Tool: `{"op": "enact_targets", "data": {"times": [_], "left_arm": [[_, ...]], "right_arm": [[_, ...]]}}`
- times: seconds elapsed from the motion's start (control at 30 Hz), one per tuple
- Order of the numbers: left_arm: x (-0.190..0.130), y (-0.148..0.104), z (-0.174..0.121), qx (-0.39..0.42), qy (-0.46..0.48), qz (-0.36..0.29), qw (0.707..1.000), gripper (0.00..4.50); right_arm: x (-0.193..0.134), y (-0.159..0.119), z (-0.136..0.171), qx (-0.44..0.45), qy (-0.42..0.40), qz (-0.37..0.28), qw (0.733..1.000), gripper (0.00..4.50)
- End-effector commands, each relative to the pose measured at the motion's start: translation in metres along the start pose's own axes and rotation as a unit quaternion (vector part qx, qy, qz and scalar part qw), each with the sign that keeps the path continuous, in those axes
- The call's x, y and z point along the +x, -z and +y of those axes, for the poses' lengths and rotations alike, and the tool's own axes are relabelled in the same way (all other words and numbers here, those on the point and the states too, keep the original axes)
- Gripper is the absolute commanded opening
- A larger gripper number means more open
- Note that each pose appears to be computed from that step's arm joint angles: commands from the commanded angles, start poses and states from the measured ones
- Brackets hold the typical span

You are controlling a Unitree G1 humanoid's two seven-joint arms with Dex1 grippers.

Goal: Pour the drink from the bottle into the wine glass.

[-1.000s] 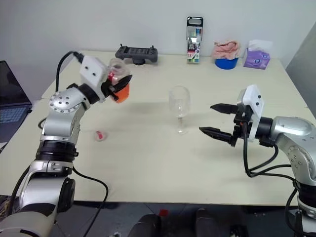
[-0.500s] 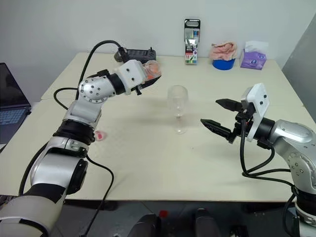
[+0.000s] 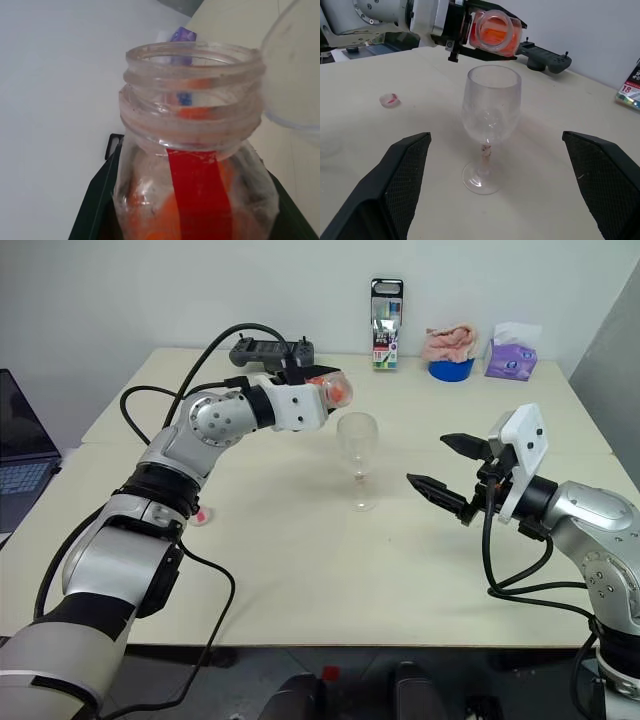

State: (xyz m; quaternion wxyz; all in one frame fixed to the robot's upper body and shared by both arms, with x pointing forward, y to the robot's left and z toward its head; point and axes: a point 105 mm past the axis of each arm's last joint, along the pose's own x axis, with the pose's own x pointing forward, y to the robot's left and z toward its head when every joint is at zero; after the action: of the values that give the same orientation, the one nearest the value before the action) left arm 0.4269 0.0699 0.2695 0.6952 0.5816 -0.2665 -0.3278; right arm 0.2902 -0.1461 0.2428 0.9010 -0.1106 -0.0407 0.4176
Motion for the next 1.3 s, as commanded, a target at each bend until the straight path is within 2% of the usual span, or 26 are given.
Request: {"op": "enact_targets", "data": {"times": [0.03, 0.47, 1.3], "left_arm": [[-0.0014, -0.0094, 0.0283, 0.063, -0.038, -0.009, 0.997, 1.73], [0.0028, -0.0096, 0.0293, 0.148, -0.044, -0.003, 0.988, 1.73], [0.0046, -0.0043, 0.0261, 0.181, -0.037, 0.007, 0.983, 1.71]], "right_arm": [[-0.0012, -0.0108, 0.0019, -0.022, 0.002, -0.022, 1.0, 4.5], [-0.0003, -0.0104, -0.0001, -0.025, 0.002, -0.022, 0.999, 4.5], [0.0019, -0.0107, -0.0001, -0.028, 0.001, -0.025, 0.999, 4.5]]}}
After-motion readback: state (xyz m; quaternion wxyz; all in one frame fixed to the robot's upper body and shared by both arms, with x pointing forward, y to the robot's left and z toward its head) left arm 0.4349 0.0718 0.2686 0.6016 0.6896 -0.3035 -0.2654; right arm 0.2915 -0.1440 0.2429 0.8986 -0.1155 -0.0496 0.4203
